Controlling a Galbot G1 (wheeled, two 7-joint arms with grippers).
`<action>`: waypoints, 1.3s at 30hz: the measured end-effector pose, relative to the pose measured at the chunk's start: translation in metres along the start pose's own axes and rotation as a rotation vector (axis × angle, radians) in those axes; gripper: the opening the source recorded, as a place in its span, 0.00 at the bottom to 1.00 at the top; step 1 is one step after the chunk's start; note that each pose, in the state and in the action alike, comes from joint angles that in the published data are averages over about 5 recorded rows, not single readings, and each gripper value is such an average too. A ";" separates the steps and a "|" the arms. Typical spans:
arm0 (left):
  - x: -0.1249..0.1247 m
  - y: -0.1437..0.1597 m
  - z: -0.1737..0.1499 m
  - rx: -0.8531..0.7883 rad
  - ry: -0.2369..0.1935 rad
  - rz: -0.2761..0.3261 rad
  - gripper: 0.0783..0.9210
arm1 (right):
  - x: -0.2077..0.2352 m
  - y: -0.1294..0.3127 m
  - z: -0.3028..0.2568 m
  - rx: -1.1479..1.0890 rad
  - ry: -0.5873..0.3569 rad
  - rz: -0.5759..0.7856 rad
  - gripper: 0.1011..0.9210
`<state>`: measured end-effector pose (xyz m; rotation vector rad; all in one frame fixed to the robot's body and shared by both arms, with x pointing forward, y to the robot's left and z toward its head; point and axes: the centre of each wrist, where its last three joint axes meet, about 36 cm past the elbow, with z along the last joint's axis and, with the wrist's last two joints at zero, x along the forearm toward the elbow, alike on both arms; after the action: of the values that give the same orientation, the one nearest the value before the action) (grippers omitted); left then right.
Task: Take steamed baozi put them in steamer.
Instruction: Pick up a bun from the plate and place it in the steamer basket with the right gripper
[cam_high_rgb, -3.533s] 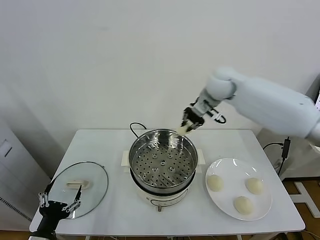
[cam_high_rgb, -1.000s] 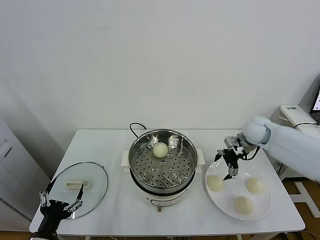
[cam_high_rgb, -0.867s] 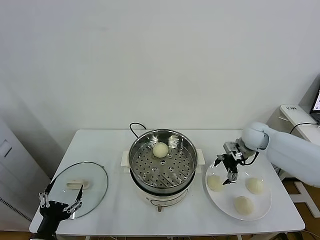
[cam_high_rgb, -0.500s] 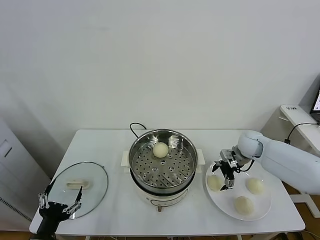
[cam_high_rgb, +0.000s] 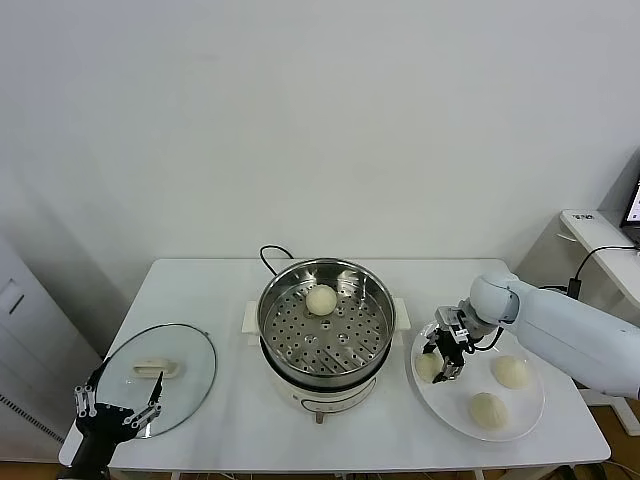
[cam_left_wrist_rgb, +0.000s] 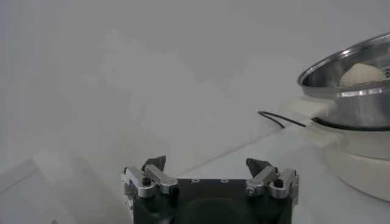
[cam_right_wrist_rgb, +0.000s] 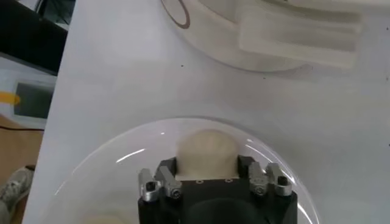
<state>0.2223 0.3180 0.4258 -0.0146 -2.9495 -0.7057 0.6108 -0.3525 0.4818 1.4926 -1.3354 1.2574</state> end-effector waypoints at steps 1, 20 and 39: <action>0.000 0.000 0.000 0.000 -0.001 0.000 0.88 | 0.008 -0.002 0.000 0.001 -0.001 0.004 0.37; -0.001 -0.001 -0.005 0.007 -0.017 -0.007 0.88 | 0.185 -0.068 -0.112 0.051 -0.189 0.121 0.29; -0.001 -0.001 -0.007 0.024 -0.021 -0.016 0.88 | 0.070 -0.070 -0.265 0.066 -0.217 0.029 0.38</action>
<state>0.2236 0.3134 0.4315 0.0035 -2.9814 -0.6760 0.6296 -0.1042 0.6151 1.7013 -1.4709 1.1941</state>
